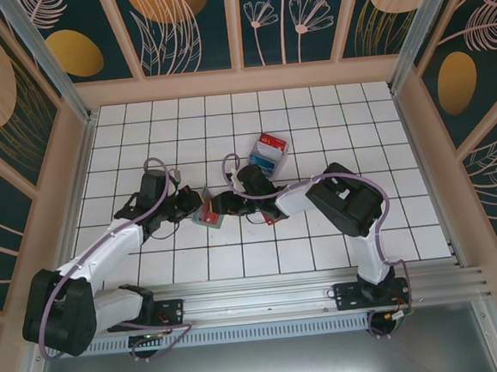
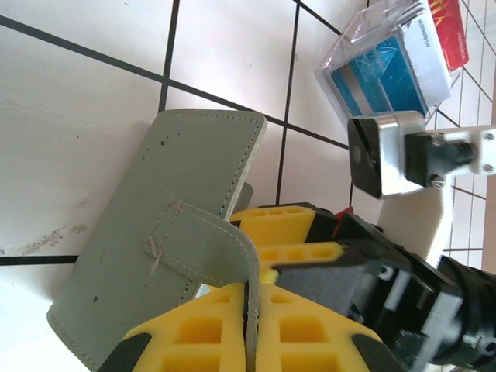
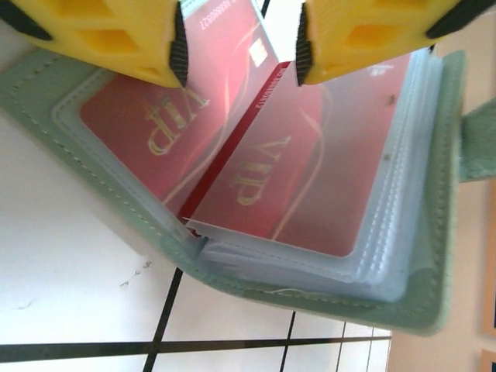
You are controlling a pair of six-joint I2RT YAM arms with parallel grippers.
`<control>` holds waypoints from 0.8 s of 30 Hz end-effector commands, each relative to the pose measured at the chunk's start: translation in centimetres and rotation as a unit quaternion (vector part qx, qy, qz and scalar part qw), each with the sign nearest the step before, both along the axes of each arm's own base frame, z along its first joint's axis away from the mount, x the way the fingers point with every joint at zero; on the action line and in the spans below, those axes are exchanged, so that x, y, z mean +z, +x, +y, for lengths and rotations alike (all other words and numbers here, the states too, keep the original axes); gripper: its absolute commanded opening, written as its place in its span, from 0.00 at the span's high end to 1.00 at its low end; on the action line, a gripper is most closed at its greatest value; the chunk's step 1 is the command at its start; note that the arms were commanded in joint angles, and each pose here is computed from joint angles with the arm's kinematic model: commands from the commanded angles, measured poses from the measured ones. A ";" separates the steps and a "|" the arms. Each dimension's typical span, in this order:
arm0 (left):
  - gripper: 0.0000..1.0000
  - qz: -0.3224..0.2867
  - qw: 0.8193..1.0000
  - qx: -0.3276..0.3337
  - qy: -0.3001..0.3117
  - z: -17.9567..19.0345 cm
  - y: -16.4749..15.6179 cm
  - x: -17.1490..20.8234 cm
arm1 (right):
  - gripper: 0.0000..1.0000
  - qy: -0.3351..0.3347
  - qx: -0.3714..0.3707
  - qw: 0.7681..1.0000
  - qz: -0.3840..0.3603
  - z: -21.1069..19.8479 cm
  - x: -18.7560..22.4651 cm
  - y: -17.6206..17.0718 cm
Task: Put the credit cards into the card holder
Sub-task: Flip over the card slot in the card holder.
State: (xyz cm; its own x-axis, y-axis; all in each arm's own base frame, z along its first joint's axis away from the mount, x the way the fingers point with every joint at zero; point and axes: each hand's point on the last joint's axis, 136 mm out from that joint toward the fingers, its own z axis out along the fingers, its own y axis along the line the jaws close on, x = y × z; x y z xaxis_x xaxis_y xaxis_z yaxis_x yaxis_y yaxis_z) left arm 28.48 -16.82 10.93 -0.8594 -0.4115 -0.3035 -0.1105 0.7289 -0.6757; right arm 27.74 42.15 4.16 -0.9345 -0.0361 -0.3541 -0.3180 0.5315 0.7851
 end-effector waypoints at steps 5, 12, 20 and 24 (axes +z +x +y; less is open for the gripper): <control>1.00 -0.004 1.000 -0.015 -0.023 -1.4 -0.4 2.0 | 0.66 -0.005 -0.005 1.000 0.024 -0.3 -1.4 -0.4; 1.00 -0.001 1.000 -0.016 -0.013 -1.5 -0.4 1.6 | 0.66 0.012 -0.007 1.000 0.027 -0.7 -1.0 -0.5; 1.00 -0.018 1.000 -0.010 -0.006 -1.2 0.0 3.3 | 0.68 0.026 -0.014 0.999 0.044 -2.6 -0.9 -0.6; 1.00 -0.015 1.000 -0.008 -0.003 -1.2 0.0 2.9 | 0.67 0.019 -0.009 0.999 0.040 -2.4 -0.8 -0.8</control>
